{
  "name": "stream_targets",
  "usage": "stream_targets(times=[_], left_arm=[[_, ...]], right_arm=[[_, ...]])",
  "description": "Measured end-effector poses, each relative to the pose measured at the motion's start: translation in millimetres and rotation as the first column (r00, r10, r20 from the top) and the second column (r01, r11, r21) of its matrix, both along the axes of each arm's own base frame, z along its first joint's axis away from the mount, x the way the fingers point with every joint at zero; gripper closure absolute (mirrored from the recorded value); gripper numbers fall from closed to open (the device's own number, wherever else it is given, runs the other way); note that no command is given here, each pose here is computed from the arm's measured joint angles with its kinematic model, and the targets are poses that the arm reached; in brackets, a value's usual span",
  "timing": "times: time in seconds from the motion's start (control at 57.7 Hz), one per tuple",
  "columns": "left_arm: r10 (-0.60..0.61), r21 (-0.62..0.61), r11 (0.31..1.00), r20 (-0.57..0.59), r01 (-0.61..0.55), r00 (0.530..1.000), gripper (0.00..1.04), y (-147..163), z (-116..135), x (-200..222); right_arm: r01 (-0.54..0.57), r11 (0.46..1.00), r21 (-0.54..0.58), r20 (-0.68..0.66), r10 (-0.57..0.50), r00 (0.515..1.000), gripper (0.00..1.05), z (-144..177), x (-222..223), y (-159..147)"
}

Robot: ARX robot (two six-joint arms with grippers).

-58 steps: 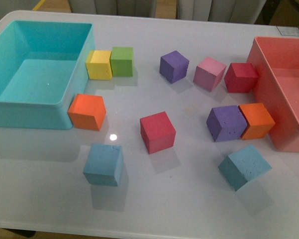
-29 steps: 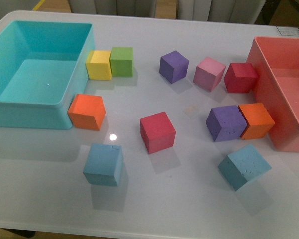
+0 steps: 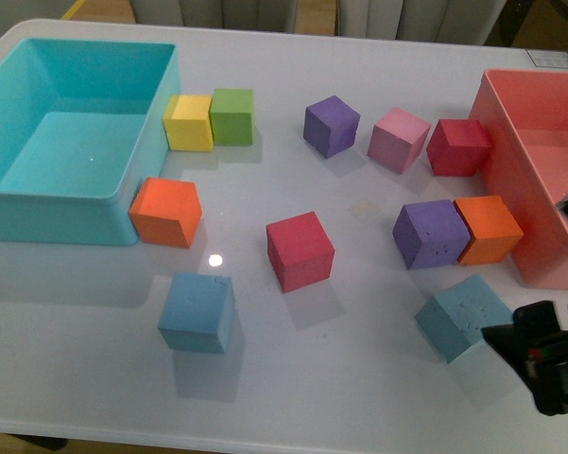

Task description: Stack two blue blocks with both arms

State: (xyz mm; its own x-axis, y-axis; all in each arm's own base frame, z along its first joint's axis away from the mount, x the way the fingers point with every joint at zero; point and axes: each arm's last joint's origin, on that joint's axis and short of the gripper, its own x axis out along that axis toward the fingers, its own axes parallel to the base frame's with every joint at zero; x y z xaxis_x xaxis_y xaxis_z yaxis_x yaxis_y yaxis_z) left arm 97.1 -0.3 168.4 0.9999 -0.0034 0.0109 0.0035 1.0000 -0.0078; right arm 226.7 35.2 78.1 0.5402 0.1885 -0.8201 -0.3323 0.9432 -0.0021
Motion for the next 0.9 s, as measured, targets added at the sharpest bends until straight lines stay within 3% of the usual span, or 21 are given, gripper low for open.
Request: stream_targets(times=[0.225, 0.901], left_arm=[[0.0, 0.0, 1.0, 0.0, 0.0, 1.0, 0.09, 0, 0, 0], [0.0, 0.0, 1.0, 0.0, 0.0, 1.0, 0.09, 0, 0, 0]], right_arm=[[-0.061, 0.997, -0.041, -0.088, 0.057, 0.994, 0.09, -28, 22, 13], [-0.072, 0.993, -0.093, -0.127, 0.06, 0.99, 0.11, -66, 64, 17]])
